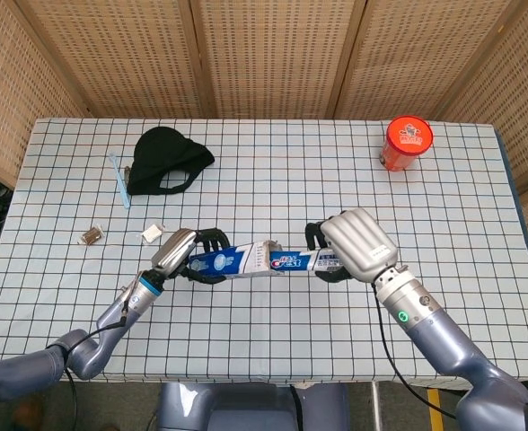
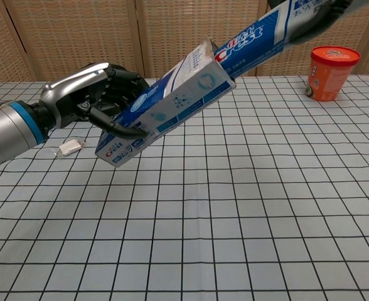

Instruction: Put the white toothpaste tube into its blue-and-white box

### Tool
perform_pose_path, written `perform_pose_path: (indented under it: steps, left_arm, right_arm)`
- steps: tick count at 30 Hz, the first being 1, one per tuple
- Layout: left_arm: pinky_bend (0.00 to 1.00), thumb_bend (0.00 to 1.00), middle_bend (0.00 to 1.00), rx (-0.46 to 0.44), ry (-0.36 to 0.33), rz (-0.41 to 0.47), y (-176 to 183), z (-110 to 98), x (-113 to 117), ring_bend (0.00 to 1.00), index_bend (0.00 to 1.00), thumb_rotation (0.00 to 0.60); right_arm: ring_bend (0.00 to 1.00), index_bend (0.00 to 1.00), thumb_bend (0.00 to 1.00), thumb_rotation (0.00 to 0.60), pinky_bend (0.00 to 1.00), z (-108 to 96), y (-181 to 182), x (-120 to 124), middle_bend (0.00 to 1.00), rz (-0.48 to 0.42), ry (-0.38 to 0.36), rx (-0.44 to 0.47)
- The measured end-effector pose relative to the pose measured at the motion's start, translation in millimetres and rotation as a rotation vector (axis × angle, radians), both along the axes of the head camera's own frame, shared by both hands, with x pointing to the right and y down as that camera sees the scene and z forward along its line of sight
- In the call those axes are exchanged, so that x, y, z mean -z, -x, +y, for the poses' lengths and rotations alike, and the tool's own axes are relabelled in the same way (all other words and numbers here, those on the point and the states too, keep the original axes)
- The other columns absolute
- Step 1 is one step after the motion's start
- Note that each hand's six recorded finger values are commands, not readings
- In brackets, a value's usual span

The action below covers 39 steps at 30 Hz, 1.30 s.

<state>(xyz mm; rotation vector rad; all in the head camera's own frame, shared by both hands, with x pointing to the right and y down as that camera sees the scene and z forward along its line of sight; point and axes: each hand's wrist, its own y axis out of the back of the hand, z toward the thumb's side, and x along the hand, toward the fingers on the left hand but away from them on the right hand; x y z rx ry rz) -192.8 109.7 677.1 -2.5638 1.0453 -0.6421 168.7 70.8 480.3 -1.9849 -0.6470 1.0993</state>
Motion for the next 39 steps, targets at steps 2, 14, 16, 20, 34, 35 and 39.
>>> perform_pose_path:
  steps: [2,14,16,20,34,35,39]
  left_arm:
    - [0.52,0.17,0.45,-0.006,0.001,0.008,-5,2,2,0.49,0.56,0.600]
    - [0.52,0.17,0.45,0.011,0.061,0.096,-29,14,6,0.49,0.58,0.600]
    - [0.52,0.17,0.46,0.027,0.087,0.125,-32,14,7,0.49,0.59,0.600]
    - [0.52,0.17,0.47,0.051,0.130,0.182,-39,17,7,0.49,0.61,0.600]
    - [0.52,0.17,0.47,0.102,0.179,0.283,-45,19,7,0.49,0.61,0.600]
    - [0.52,0.17,0.47,0.100,0.173,0.278,-44,19,7,0.49,0.61,0.600]
    - [0.52,0.17,0.47,0.087,0.144,0.245,-36,15,8,0.49,0.61,0.600]
  right_arm:
    - [0.62,0.68,0.63,0.600,0.60,1,3,-2,0.69,0.020,-0.004,0.013]
    - [0.44,0.35,0.51,0.600,0.58,14,32,0,0.38,0.080,-0.037,0.091]
    - [0.20,0.09,0.25,0.600,0.42,19,37,1,0.11,0.077,-0.016,0.105]
    - [0.02,0.00,0.01,0.600,0.18,19,42,5,0.00,0.081,-0.019,0.133]
    - [0.01,0.00,0.00,0.600,0.08,-14,10,72,0.00,0.029,-0.388,0.012]
    - [0.01,0.00,0.00,0.600,0.08,-18,2,75,0.00,0.035,-0.400,-0.019]
    - [0.01,0.00,0.00,0.600,0.08,-29,-28,72,0.00,0.053,-0.393,-0.109]
